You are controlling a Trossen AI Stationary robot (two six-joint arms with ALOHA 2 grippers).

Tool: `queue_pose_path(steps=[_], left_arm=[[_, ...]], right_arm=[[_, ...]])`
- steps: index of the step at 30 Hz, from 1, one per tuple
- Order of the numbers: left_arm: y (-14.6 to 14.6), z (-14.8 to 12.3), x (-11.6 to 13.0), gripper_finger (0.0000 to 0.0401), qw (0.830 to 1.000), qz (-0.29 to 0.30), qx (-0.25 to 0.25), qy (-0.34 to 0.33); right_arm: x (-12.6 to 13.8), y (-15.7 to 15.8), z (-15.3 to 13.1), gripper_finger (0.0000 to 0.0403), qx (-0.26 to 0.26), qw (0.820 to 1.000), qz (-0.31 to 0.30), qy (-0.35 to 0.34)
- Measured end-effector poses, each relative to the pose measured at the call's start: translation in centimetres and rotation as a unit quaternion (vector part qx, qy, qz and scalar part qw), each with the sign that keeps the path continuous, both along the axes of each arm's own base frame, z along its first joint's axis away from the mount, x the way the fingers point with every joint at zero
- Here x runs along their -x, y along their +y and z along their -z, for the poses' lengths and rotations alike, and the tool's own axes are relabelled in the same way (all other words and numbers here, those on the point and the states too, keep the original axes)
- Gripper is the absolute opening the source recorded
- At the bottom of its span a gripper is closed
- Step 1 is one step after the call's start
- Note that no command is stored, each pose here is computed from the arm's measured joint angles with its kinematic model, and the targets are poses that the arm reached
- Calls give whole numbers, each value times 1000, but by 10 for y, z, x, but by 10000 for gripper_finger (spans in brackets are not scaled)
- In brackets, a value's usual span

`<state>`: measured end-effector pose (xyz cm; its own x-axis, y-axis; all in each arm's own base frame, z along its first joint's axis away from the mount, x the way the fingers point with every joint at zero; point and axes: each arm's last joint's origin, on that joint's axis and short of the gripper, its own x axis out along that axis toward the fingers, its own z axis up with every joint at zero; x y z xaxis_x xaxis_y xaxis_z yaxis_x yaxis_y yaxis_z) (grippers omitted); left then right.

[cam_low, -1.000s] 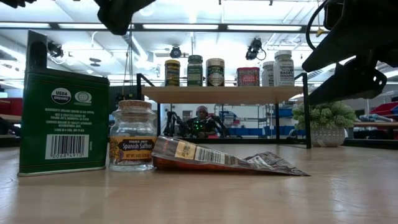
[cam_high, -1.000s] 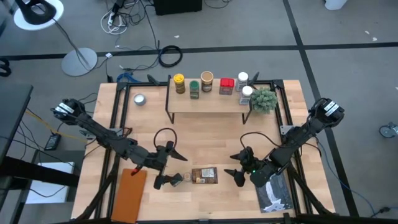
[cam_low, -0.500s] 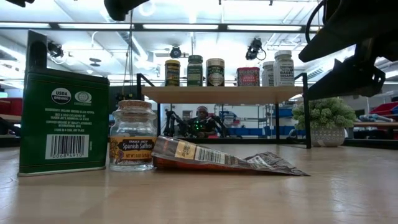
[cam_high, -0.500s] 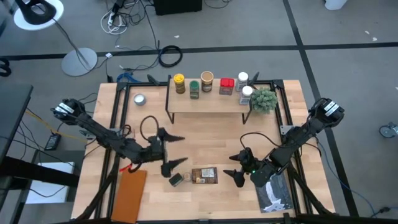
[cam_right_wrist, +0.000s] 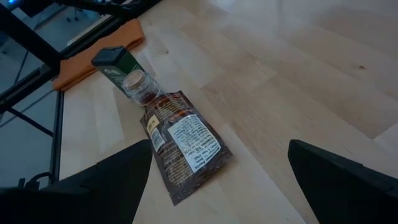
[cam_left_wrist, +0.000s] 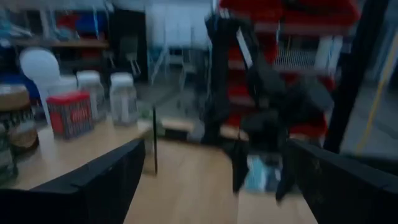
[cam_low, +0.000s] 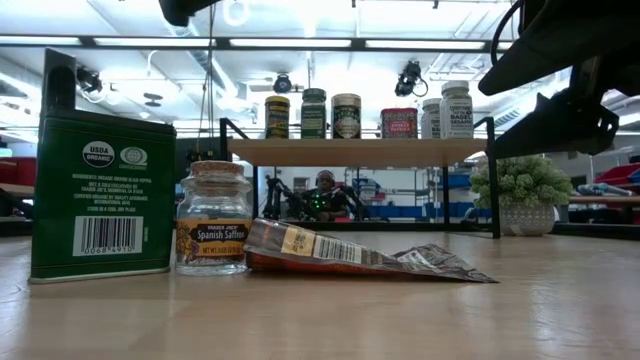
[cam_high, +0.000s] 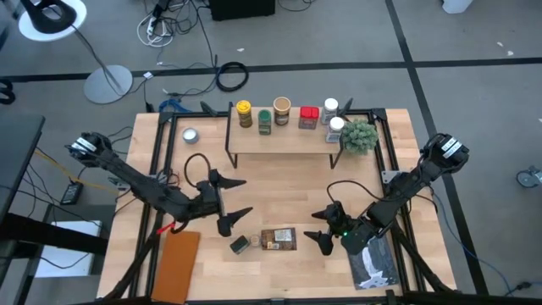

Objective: Shelf spices
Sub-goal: Put the black seasoning can on the shelf

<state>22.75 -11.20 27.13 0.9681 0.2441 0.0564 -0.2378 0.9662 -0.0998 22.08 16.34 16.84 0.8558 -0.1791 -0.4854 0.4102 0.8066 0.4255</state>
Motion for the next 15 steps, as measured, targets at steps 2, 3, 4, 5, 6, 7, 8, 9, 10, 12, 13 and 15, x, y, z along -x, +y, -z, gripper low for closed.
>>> queue_pose_path(steps=[2,3,4,5,6,7,8,9,10,12,13,15], left_arm=[[2,-7,4,395,999,4,6,46],[2,-12,7,395,997,4,12,70],[3,-16,9,395,995,2,14,98],[4,-20,12,394,992,-1,15,127],[5,-22,15,394,987,-3,17,158],[5,-24,17,393,982,-5,19,187],[6,-25,19,392,977,-9,21,214],[6,-26,21,388,971,-15,22,237],[6,-26,23,380,966,-22,23,256],[9,-22,27,350,956,-38,28,290],[10,-19,30,330,951,-44,33,305],[12,-14,34,279,941,-46,55,331]], right_arm=[[0,0,0,375,0,1000,0,0],[0,0,0,375,0,1000,0,0],[0,0,0,375,0,1000,0,0],[0,0,0,375,0,1000,0,0],[0,0,0,375,0,1000,0,0],[0,0,0,375,1,1000,0,0],[0,0,0,375,1,1000,0,0],[0,0,0,375,1,1000,0,0],[0,0,0,375,1,1000,0,0],[0,0,0,375,1,1000,0,0],[0,0,0,375,1,1000,0,0],[0,0,0,375,1,1000,0,0]])
